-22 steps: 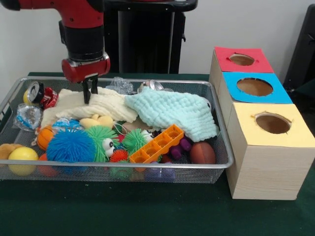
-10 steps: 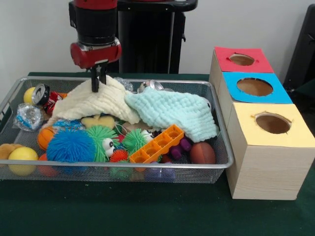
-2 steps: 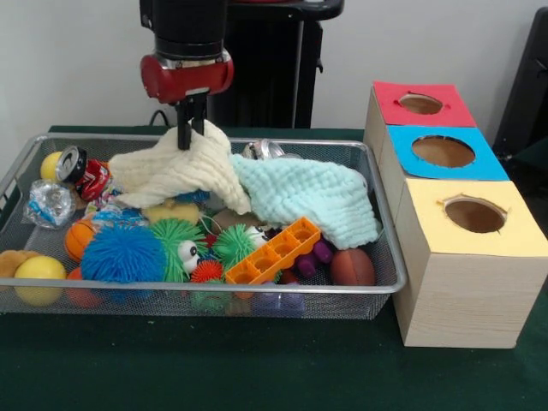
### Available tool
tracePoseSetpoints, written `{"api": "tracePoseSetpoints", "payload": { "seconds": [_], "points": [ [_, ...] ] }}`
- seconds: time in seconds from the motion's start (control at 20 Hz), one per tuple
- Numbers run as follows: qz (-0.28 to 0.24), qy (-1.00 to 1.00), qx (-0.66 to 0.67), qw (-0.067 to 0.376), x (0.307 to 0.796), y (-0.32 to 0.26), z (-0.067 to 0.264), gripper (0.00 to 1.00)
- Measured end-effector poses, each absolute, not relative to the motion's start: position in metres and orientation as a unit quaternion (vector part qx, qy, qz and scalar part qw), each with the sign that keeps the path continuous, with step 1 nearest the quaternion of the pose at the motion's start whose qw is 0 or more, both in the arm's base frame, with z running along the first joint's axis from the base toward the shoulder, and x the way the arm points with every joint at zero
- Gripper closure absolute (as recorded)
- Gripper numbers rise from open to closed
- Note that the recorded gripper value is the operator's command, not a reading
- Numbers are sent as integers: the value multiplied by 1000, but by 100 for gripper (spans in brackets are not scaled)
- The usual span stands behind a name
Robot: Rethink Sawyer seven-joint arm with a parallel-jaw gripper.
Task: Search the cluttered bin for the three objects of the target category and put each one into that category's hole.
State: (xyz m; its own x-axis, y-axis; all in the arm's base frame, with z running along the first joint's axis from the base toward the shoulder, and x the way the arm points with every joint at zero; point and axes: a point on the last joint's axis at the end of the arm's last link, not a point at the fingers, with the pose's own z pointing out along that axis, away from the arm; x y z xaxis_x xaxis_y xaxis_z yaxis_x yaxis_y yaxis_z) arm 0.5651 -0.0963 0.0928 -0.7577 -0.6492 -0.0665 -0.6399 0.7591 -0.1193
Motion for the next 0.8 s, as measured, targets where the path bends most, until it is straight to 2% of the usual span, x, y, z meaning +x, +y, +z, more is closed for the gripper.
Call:
{"api": "tracePoseSetpoints", "payload": {
  "seconds": [0.75,0.8],
  "points": [
    [-57,924,-377,34,560,-54,91,100],
    [-57,923,-379,32,559,-52,90,0]
  ]
}}
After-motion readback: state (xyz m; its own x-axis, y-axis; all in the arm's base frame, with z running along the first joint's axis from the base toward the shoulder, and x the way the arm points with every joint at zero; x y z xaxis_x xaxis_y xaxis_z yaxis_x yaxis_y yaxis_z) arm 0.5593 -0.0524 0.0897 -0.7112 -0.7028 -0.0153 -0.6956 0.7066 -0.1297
